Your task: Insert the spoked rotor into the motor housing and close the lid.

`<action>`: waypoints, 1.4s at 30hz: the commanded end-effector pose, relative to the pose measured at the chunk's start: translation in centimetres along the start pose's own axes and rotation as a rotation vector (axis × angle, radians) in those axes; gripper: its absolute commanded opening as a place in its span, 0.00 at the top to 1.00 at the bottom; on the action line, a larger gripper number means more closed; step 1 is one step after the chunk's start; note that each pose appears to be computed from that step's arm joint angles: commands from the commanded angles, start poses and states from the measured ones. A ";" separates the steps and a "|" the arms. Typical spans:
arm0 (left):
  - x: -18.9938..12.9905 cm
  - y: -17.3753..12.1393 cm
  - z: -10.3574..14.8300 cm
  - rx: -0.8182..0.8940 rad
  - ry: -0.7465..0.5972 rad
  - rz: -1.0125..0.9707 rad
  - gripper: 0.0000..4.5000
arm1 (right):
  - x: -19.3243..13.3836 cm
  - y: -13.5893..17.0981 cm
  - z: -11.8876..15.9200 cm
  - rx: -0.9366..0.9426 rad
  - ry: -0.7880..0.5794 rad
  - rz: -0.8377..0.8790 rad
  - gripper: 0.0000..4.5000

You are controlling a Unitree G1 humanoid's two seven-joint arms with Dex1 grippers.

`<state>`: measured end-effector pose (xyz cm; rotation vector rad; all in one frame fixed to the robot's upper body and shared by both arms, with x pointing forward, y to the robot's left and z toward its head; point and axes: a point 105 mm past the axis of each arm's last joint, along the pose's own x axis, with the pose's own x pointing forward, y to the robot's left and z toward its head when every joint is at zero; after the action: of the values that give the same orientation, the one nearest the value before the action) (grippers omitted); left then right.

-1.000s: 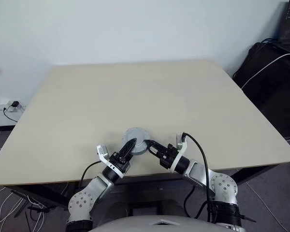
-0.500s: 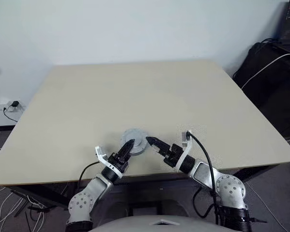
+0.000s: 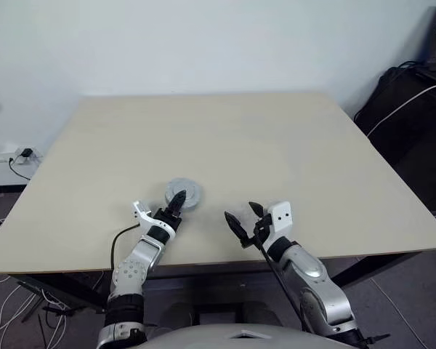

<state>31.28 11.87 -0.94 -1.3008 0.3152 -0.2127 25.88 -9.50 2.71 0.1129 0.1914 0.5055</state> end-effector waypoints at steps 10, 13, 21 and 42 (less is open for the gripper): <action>7.1 -3.5 2.7 0.022 -0.128 -0.021 0.53 | 0.4 0.1 0.4 -0.042 -0.030 -0.012 0.00; 8.2 -2.8 3.5 0.034 -0.157 0.072 0.53 | 0.4 0.2 0.3 -0.041 -0.023 -0.007 0.00; 9.2 -1.4 3.8 0.057 -0.140 0.207 0.53 | 0.2 0.4 -0.1 -0.029 -0.012 -0.015 0.00; -0.6 7.1 0.2 0.278 0.121 0.477 0.00 | 1.1 1.7 -1.6 0.085 0.091 0.068 0.00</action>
<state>34.10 14.24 -3.76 -0.9822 0.4636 0.0222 25.12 -7.81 0.07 0.1633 0.3391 0.5476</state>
